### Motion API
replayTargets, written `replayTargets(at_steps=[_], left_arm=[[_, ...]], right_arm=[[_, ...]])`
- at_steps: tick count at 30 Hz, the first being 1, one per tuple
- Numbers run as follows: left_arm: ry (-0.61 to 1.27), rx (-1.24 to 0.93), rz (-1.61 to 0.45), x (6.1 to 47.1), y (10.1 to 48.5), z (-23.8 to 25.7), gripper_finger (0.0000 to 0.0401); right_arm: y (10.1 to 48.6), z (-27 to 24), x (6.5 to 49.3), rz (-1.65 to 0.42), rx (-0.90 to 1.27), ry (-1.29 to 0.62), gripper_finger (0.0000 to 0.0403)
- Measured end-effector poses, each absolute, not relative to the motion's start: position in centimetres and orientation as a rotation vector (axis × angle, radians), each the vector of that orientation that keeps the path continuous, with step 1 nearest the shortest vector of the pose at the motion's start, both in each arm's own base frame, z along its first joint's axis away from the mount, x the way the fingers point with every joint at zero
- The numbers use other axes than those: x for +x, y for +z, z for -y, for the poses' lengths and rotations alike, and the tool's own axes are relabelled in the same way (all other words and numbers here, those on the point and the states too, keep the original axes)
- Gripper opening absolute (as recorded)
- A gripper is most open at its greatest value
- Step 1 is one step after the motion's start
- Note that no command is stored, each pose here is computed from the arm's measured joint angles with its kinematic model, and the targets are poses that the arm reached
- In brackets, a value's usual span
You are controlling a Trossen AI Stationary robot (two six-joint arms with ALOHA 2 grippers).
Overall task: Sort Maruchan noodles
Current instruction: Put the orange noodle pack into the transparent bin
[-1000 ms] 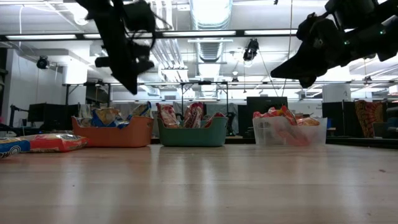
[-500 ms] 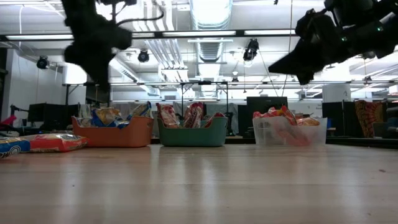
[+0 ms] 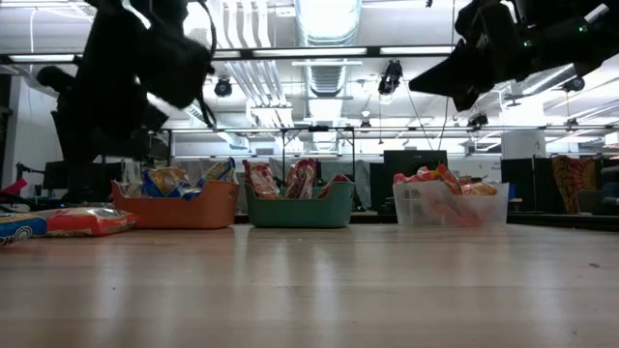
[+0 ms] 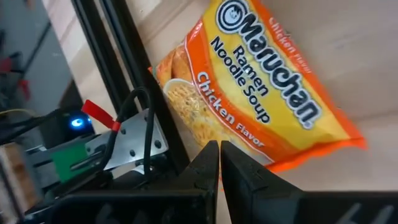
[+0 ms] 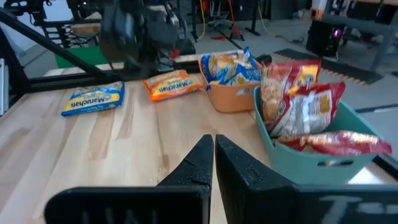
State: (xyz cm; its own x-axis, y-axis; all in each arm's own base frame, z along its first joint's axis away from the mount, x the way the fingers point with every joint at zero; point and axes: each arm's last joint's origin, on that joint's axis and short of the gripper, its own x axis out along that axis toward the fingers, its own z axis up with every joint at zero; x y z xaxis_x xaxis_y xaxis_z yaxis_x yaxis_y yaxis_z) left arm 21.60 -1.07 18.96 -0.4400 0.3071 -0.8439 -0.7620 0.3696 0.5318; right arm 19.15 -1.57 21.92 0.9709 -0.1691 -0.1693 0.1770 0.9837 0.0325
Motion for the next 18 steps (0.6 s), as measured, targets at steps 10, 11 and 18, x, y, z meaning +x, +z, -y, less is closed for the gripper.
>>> replayTargets(at_steps=[10, 11, 18], left_arm=[[1.335, -0.380, -1.583, 22.7, 14.2, 1.1, 0.0000], [1.324, -0.389, -1.571, 23.0, 13.9, 1.1, 0.0000], [1.123, -0.455, -1.447, 26.3, 14.5, 2.6, 0.0000]], right_arm=[[23.1, 1.6, 19.4, -0.140, -0.051, -0.167, 0.0009], [23.2, 1.6, 19.5, -0.138, -0.060, -0.167, 0.0009], [24.2, 1.6, 19.7, -0.110, -0.094, -0.166, 0.0009]])
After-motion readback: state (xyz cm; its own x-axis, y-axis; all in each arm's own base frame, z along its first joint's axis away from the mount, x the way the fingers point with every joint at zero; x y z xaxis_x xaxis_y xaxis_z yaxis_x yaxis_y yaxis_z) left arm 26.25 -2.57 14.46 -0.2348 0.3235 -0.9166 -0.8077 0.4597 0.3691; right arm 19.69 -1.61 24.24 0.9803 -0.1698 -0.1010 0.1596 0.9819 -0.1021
